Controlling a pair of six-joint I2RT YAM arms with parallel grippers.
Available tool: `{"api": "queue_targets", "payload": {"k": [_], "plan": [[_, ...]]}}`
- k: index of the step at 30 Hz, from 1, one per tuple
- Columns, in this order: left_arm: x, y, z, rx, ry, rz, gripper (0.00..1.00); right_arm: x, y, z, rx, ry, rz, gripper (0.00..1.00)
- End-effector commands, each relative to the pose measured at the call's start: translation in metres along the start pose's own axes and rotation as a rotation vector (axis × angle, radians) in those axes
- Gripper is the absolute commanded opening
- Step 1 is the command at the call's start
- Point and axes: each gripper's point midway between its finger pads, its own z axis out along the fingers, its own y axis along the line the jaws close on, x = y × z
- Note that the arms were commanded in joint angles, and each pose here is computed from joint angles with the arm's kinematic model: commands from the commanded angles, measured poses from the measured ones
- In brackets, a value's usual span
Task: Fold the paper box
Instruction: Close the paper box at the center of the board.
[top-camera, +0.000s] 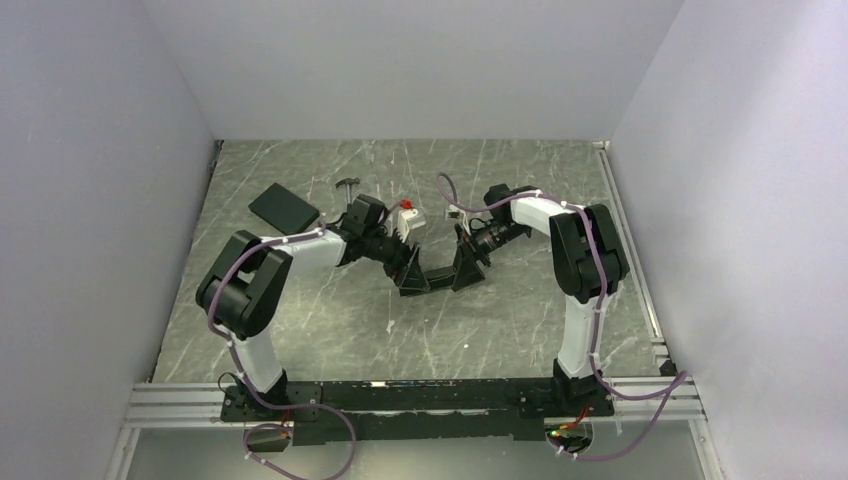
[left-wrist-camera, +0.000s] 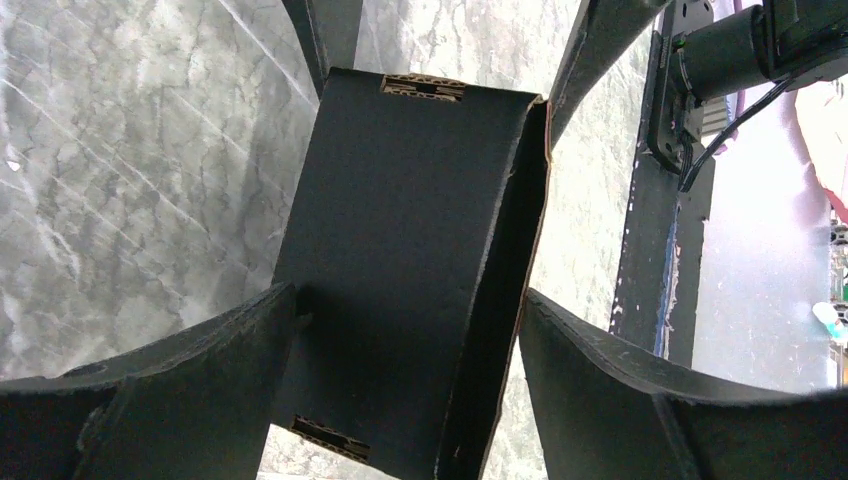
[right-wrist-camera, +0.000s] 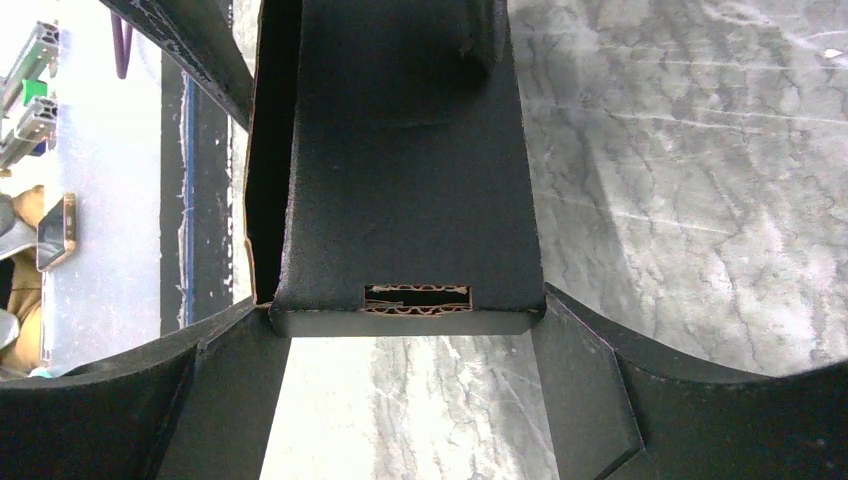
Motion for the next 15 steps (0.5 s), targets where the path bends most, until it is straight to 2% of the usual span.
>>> {"api": "queue_targets", "payload": {"k": [1,4,11,15], "plan": [[-0.012,-0.012,0.003,0.08,-0.001,0.05,0.84,-0.015,0.003,-0.003,-0.019,-0.035,-0.019,0.0],[-0.008,-0.003,0.008,0.064,0.026,0.02,0.79,-0.015,0.002,-0.003,-0.018,-0.034,-0.016,0.0],[0.008,0.011,0.017,0.053,0.097,-0.065,0.46,-0.015,-0.003,-0.003,0.0,-0.03,0.003,0.0],[0.013,0.012,0.019,0.039,0.112,-0.085,0.42,-0.015,-0.01,-0.002,0.033,-0.025,0.031,0.09]]}}
